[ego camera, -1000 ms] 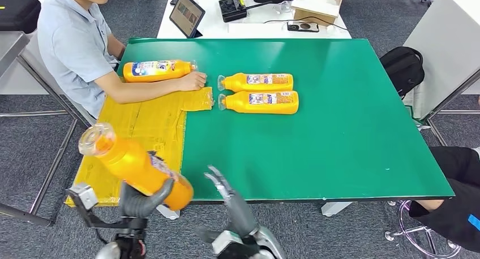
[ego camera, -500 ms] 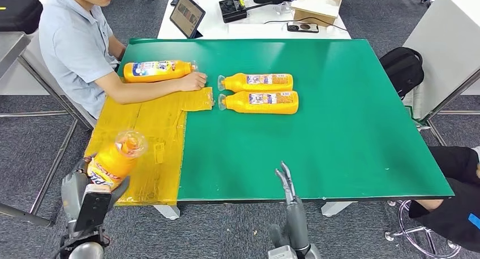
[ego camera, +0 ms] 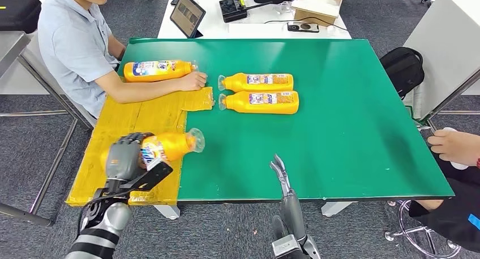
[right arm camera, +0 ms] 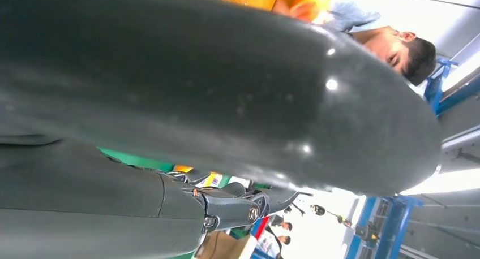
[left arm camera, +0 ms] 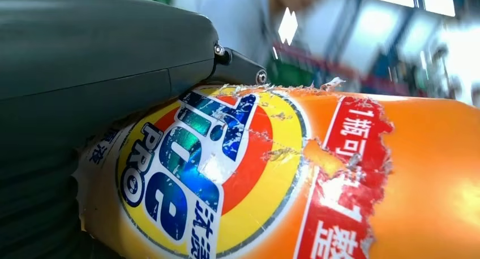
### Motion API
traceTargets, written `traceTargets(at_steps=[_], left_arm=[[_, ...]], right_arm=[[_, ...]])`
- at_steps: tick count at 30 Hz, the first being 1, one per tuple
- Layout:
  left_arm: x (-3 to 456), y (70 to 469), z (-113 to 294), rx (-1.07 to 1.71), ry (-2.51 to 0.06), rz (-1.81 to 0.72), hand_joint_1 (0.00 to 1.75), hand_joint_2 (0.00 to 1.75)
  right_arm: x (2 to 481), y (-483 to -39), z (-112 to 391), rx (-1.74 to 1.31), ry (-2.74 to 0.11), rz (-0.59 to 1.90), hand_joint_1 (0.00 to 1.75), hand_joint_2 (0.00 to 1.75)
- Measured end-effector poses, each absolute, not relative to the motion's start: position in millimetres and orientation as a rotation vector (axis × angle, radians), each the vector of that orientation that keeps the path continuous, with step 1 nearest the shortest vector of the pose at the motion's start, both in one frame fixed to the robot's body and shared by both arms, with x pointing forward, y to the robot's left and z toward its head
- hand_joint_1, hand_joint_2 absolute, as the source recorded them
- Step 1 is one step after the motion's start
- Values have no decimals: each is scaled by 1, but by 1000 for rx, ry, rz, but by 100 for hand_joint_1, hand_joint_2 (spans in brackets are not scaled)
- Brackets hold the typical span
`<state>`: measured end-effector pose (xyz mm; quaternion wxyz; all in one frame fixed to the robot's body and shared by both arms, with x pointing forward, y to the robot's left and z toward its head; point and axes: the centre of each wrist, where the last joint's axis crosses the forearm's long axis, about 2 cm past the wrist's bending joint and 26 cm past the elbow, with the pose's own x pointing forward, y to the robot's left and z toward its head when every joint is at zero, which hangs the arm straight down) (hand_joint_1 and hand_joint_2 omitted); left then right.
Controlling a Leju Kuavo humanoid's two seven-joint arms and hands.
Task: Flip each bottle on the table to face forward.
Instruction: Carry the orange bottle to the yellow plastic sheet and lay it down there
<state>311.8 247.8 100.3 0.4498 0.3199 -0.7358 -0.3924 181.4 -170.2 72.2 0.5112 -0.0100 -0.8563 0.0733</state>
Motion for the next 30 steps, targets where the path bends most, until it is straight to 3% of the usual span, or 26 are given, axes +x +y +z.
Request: traceTargets(at_steps=[4,8,9,30], left_arm=[[326,236,90,639,-1718,-1128,168,175],[342,232,87,563,-1651,-1189,18,175],[347,232,87,556,-1639,-1190,10,175],[370,222,88,508,-1444,-1184,0,175]], right_arm=[[185,-170,72,1,-2059,185,0,0],[187,-170,71,23,-2051,187,0,0],[187,-169,70,29,-2050,188,0,0],[190,-166,63,50,-2017,212,0,0]])
